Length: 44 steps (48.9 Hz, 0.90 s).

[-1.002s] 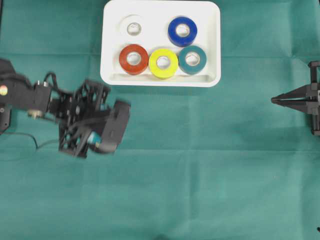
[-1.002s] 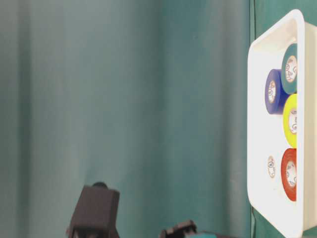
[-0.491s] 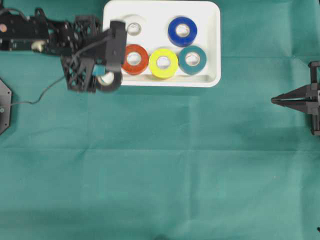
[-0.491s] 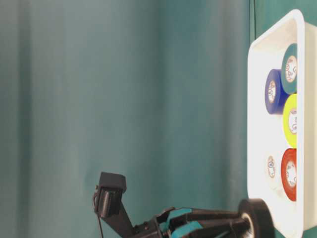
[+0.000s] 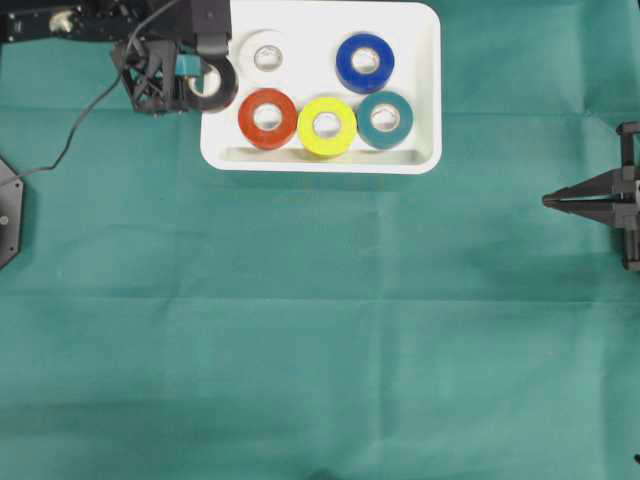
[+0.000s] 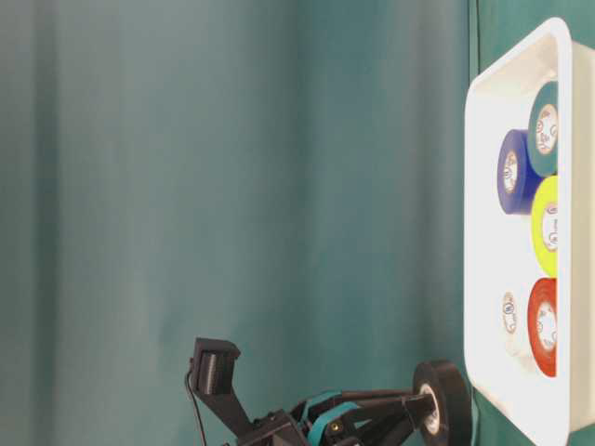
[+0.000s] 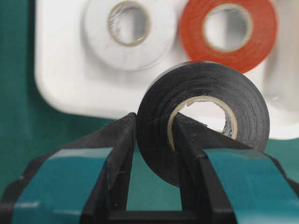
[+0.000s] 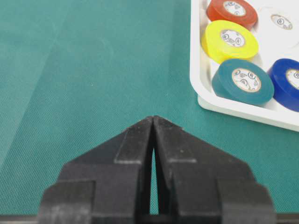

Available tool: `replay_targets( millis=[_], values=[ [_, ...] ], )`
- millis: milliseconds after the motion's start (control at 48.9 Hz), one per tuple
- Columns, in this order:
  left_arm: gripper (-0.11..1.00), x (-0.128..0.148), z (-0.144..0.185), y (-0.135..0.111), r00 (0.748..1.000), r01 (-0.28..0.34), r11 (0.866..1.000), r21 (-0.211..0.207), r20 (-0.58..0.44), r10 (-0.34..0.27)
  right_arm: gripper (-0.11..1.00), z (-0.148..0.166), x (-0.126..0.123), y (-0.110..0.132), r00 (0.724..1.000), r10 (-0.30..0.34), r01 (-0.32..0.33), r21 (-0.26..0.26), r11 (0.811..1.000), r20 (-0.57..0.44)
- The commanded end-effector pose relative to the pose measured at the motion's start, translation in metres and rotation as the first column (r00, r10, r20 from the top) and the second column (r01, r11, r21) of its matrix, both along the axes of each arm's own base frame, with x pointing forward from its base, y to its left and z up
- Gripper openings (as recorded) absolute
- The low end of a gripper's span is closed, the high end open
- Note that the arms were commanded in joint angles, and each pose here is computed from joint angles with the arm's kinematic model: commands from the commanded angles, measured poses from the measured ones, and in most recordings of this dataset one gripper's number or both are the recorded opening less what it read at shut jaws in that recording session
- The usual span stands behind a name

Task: Put the tape into the white case with the left arm.
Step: 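Lift and carry the black roll into the white tray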

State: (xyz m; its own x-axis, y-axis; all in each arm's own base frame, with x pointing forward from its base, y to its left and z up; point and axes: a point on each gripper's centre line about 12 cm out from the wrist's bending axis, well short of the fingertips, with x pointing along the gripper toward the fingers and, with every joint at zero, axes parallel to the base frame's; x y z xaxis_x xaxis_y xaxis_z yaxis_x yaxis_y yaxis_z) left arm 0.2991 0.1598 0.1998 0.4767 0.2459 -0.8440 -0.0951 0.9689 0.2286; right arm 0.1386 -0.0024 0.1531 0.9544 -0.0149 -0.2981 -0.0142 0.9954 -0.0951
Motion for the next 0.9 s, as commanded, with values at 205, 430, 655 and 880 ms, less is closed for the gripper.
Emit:
replay_targets(
  millis=[205, 430, 655, 880],
  values=[
    [0.21, 0.009, 0.009, 0.011, 0.999, -0.015, 1.000, 0.026, 0.048, 0.014, -0.10, 0.005, 0.002, 0.000, 1.000, 0.000, 0.000, 0.000, 1.000, 0.014],
    [0.21, 0.024, 0.011, 0.017, 0.998, -0.014, 1.000, 0.027, 0.059, 0.013, -0.10, 0.005, 0.002, 0.000, 1.000, 0.000, 0.000, 0.000, 1.000, 0.014],
    [0.21, 0.064, 0.024, 0.023, 0.995, 0.019, 0.999, 0.050, 0.100, -0.024, -0.10, 0.005, 0.002, 0.000, 1.000, 0.001, -0.001, 0.000, 1.000, 0.014],
    [0.21, 0.102, 0.026, 0.035, 0.993, 0.037, 0.997, 0.061, 0.113, -0.043, -0.10, 0.005, 0.002, 0.000, 1.000, 0.001, -0.001, 0.000, 1.000, 0.014]
  ],
)
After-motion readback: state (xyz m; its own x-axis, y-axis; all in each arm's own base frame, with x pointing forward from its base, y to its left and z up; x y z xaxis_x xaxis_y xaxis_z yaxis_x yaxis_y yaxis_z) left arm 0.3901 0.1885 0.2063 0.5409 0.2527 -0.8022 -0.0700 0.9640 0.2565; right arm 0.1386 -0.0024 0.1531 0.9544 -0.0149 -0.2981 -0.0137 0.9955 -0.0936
